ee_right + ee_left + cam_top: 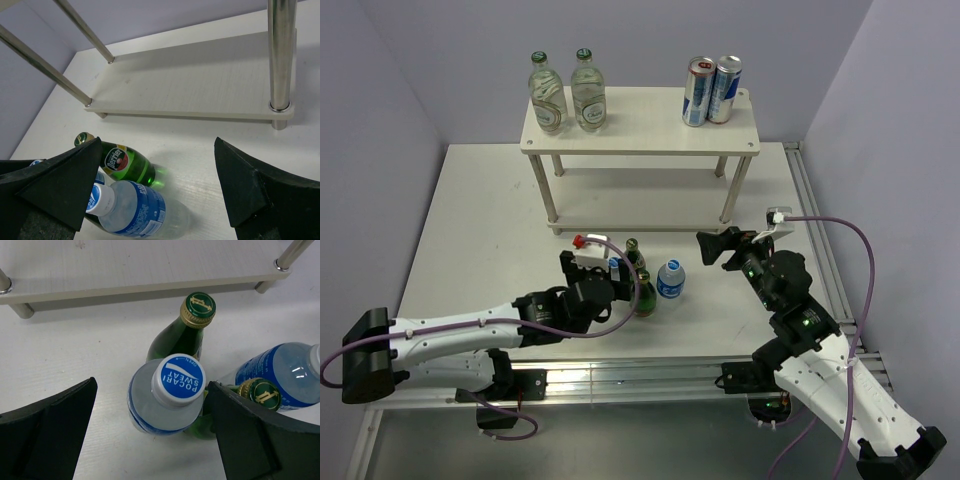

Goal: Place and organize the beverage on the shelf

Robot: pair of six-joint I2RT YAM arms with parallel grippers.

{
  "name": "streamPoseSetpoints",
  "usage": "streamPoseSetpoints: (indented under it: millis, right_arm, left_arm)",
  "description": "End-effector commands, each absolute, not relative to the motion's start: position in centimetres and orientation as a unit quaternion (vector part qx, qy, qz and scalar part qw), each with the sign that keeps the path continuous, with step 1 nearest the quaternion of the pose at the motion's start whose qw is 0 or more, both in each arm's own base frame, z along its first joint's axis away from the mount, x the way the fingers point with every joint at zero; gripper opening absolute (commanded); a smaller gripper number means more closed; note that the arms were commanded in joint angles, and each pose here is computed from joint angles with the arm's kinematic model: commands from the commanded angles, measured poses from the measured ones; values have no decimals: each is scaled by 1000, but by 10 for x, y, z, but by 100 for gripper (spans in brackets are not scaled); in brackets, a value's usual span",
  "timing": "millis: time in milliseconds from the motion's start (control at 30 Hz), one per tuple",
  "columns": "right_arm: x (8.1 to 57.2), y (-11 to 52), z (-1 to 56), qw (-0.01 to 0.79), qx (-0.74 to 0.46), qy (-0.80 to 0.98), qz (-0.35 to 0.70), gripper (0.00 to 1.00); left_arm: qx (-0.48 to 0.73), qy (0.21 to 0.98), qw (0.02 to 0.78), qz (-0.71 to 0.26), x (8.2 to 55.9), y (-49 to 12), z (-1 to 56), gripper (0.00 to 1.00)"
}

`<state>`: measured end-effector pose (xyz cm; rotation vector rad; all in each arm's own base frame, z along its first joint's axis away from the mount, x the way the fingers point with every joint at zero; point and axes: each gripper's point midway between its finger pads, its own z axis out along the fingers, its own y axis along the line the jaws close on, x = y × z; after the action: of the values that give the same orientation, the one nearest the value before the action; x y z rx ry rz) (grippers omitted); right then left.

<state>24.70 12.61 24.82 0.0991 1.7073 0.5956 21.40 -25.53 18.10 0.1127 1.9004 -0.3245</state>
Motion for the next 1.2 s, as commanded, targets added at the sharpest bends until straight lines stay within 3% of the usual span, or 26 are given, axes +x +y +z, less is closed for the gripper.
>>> streamPoseSetpoints:
  millis: [0,433,733,900,1100,1133,1167]
  right_arm:
    - [248,129,250,620,42,737,265,100]
    - [248,129,250,620,41,737,266,100]
    - [248,129,249,619,42,738,265,100]
    - [248,130,248,618,39,739,266,100]
    - [248,131,248,617,39,739,267,100]
    - [248,131,248,617,39,739,267,100]
    - [248,131,248,616,39,740,267,100]
  left_arm:
    - [36,811,561,-164,207,-256,183,99]
    - [39,827,533,-174,195,-263,133,99]
    - [16,809,568,-149,207,-264,127,99]
    - [16,798,588,-134,213,-264,129,92]
    - [23,791,596,-137,218,-274,130,44]
    - [23,791,596,-136,218,-275,129,24]
    - [23,791,596,-135,219,-275,128,12]
